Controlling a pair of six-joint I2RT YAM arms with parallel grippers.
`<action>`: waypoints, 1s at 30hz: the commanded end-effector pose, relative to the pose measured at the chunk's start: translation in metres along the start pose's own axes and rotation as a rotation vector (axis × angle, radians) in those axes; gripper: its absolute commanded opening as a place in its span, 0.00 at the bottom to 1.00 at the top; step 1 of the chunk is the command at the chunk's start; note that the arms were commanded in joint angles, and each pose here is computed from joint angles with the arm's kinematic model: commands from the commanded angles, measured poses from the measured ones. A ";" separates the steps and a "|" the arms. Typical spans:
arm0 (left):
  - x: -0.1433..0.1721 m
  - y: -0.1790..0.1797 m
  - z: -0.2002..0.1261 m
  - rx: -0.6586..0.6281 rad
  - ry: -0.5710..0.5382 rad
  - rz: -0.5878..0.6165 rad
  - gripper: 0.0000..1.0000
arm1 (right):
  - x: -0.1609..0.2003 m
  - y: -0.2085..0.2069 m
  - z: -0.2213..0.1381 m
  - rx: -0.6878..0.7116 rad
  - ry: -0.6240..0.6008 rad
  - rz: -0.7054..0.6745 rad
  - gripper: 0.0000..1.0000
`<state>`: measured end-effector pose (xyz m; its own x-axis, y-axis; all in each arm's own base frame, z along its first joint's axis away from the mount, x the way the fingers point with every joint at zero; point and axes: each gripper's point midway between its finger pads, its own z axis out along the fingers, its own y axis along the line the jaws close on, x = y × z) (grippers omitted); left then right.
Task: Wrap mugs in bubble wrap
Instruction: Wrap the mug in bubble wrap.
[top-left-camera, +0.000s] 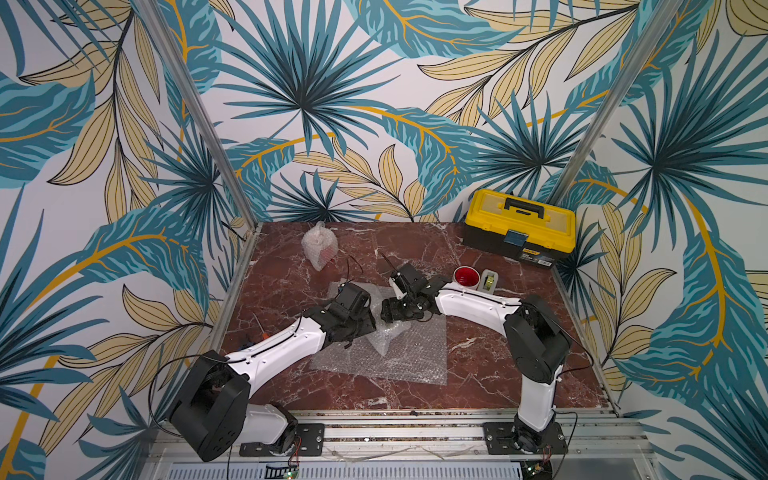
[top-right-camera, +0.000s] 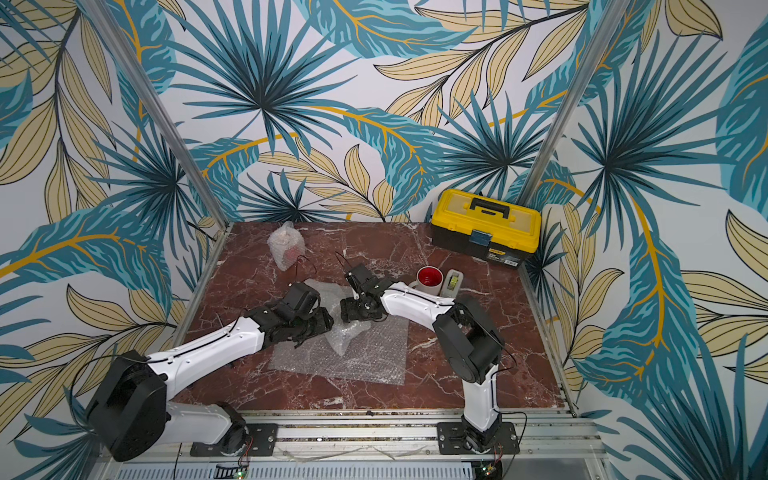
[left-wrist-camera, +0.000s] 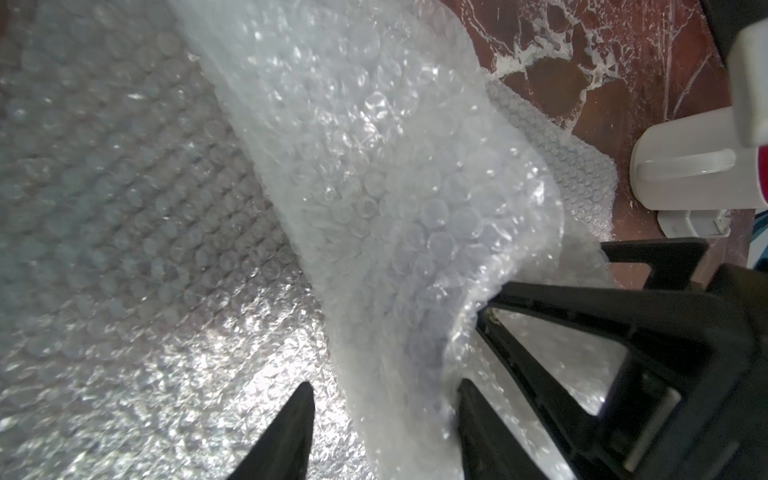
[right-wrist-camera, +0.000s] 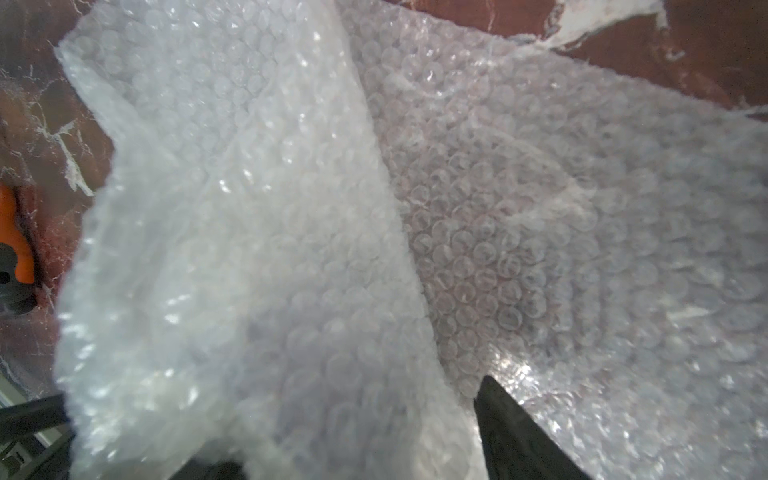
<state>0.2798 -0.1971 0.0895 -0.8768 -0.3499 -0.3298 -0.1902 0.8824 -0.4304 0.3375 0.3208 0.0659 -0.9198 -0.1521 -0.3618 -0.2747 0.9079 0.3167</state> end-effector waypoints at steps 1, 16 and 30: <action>0.015 0.024 0.010 -0.100 0.060 -0.007 0.55 | -0.001 -0.002 -0.011 0.009 -0.009 0.013 0.75; 0.021 0.026 0.026 -0.162 0.127 0.007 0.60 | -0.003 0.015 -0.035 -0.107 -0.056 -0.014 0.77; 0.029 0.025 0.040 -0.189 0.165 0.022 0.60 | 0.002 0.013 0.004 -0.094 0.032 0.017 0.77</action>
<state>0.2927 -0.2087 0.0646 -0.9012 -0.3376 -0.2716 -0.2267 0.9016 -0.3684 0.3343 0.3277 0.0697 -0.9242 -0.1513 -0.3505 -0.2885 0.8781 0.3817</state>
